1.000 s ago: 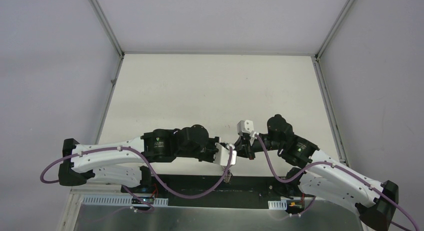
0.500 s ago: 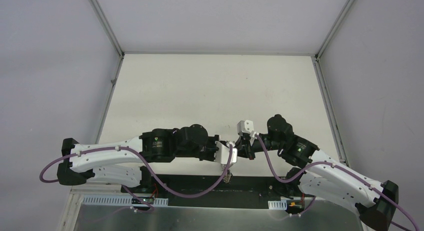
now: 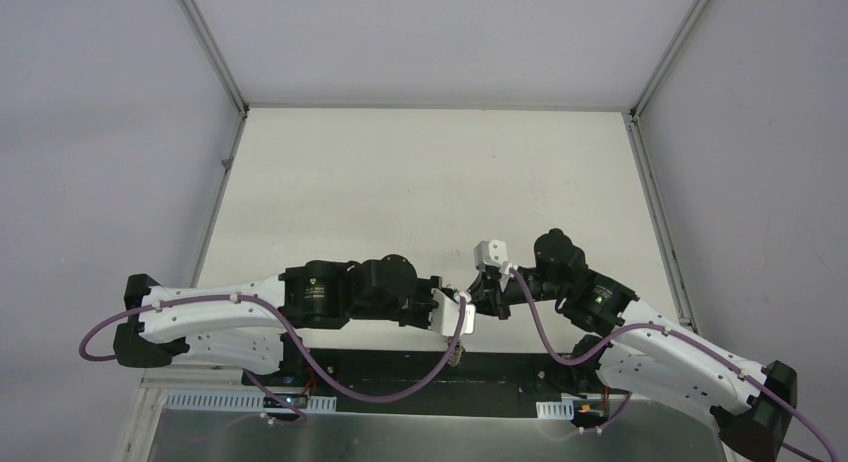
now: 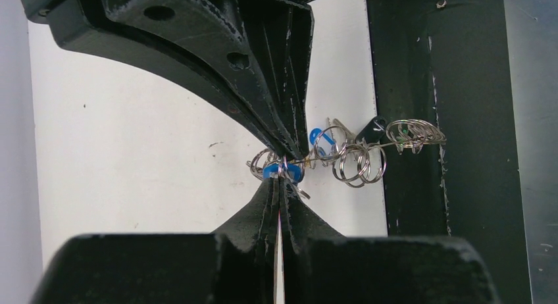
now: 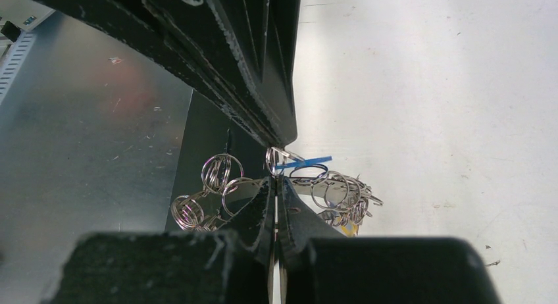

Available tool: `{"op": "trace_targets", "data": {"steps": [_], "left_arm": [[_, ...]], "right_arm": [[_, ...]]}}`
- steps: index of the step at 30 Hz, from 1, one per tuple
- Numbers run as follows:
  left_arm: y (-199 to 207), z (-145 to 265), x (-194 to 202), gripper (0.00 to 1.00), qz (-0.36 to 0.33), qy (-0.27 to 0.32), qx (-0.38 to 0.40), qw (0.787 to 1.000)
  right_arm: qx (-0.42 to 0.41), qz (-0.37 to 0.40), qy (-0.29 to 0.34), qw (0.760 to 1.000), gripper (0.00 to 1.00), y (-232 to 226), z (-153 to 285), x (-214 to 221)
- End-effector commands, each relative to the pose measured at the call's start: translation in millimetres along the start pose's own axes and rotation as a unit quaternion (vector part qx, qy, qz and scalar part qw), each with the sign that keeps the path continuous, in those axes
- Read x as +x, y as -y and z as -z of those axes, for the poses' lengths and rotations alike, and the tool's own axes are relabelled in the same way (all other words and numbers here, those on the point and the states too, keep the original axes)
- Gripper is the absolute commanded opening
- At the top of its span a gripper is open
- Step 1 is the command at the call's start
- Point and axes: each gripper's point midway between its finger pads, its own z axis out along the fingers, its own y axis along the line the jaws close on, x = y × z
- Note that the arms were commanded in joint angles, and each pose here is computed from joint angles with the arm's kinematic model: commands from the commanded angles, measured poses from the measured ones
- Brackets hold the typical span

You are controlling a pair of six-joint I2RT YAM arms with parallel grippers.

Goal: Put the keys on the keyring

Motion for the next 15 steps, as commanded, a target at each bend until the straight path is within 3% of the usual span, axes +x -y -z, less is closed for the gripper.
{"op": "trace_targets", "data": {"steps": [1,15], "left_arm": [[-4.3,5.8,-8.5,0.0,-0.006,0.005,-0.01,1.0],[-2.0,10.4,-2.1,0.0,-0.006,-0.011,-0.018,1.0]], "right_arm": [[0.004,0.038,0.051,0.998,0.0,1.6,2.7,-35.7],[0.005,0.037,0.05,0.998,0.0,2.2,2.5,-34.5]]}}
